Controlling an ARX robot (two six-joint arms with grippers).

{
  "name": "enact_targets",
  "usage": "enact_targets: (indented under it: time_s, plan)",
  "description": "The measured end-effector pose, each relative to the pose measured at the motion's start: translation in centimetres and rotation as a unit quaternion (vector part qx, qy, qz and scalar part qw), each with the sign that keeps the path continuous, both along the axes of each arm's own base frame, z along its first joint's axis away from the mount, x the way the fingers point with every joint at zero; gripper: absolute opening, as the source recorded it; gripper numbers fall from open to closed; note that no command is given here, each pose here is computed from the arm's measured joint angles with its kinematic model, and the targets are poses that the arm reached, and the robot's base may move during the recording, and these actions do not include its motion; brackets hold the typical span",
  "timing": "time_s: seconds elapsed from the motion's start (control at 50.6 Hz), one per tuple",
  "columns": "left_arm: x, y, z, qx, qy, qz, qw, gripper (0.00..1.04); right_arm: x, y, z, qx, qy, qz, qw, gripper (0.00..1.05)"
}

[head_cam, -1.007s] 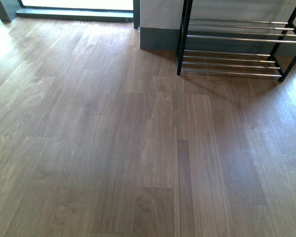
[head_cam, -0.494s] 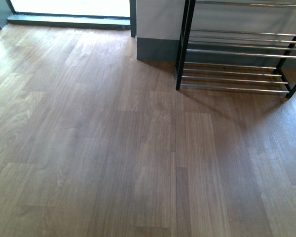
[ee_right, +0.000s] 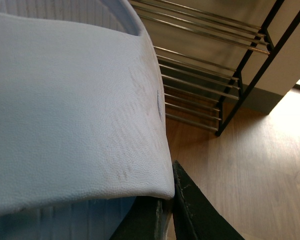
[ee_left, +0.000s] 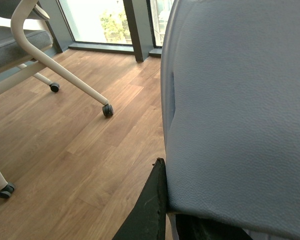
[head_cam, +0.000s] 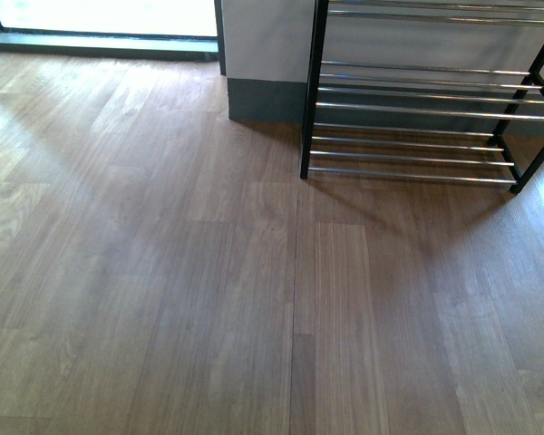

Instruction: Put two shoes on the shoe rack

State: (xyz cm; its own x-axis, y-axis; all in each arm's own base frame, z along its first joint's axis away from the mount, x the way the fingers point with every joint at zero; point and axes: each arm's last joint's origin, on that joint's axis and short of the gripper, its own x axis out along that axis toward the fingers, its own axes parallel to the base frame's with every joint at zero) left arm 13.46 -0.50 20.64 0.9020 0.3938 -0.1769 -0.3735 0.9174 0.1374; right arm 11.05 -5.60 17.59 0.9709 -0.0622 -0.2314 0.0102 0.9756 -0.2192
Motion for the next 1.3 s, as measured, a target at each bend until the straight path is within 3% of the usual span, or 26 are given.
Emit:
enact_targets:
  time_s: [1.303]
  plan:
    - [0.0, 0.01, 0.0, 0.0, 0.0, 0.0, 1.0, 0.02, 0.0, 0.0, 0.0, 0.0, 0.0, 0.0, 1.0, 0.02]
